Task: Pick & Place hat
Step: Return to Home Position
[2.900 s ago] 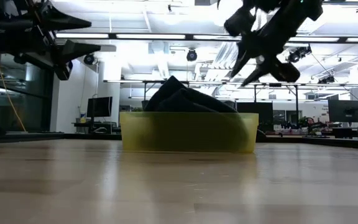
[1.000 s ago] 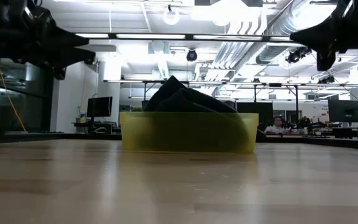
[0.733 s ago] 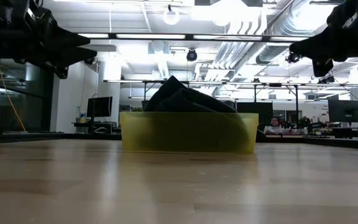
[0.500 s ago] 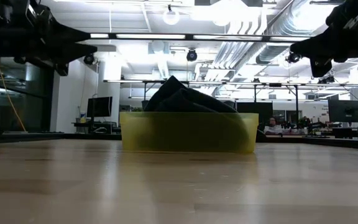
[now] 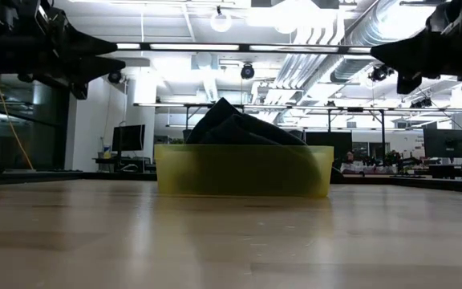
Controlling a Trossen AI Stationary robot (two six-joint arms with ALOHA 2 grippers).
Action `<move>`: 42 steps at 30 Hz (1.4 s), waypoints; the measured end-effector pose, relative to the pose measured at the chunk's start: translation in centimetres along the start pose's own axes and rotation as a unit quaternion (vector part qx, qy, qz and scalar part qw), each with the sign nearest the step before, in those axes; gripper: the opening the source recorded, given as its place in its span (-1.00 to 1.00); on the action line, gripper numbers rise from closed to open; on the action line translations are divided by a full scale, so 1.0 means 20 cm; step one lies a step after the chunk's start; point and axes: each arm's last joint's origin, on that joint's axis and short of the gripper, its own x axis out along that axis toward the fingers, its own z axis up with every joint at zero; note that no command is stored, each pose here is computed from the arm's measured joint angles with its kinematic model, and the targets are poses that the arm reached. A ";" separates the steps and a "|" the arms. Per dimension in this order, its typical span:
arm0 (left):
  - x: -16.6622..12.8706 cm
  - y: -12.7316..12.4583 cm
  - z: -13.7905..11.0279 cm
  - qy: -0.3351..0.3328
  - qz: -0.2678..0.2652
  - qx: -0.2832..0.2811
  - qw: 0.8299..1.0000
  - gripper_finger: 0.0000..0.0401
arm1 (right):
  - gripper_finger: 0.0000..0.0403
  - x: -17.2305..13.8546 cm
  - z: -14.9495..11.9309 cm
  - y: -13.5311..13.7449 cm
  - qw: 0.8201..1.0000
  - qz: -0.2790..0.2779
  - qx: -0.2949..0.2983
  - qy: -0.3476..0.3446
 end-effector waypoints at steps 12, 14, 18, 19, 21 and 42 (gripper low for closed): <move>0.00 0.00 -0.01 0.007 0.002 0.034 0.999 -0.35 | -1.00 0.00 -0.05 0.00 0.998 0.005 -0.021 0.052; 0.00 0.01 -0.02 0.018 0.006 0.038 0.999 -0.35 | -1.00 0.00 -0.05 0.00 0.998 0.005 -0.026 0.056; 0.00 0.02 -0.05 0.048 0.014 0.039 0.998 -0.35 | -1.00 0.00 -0.06 0.00 0.998 0.005 -0.029 0.060; 0.00 0.02 -0.05 0.057 0.017 0.039 0.997 -0.35 | -1.00 0.00 -0.06 0.00 0.998 0.005 -0.029 0.060; -0.01 0.02 -0.07 0.074 0.022 0.040 0.996 -0.35 | -1.00 0.00 -0.06 0.00 0.998 0.005 -0.029 0.060; -0.02 0.05 -0.14 0.154 0.045 0.045 0.986 -0.34 | -0.99 0.00 -0.06 0.00 0.998 0.005 -0.029 0.059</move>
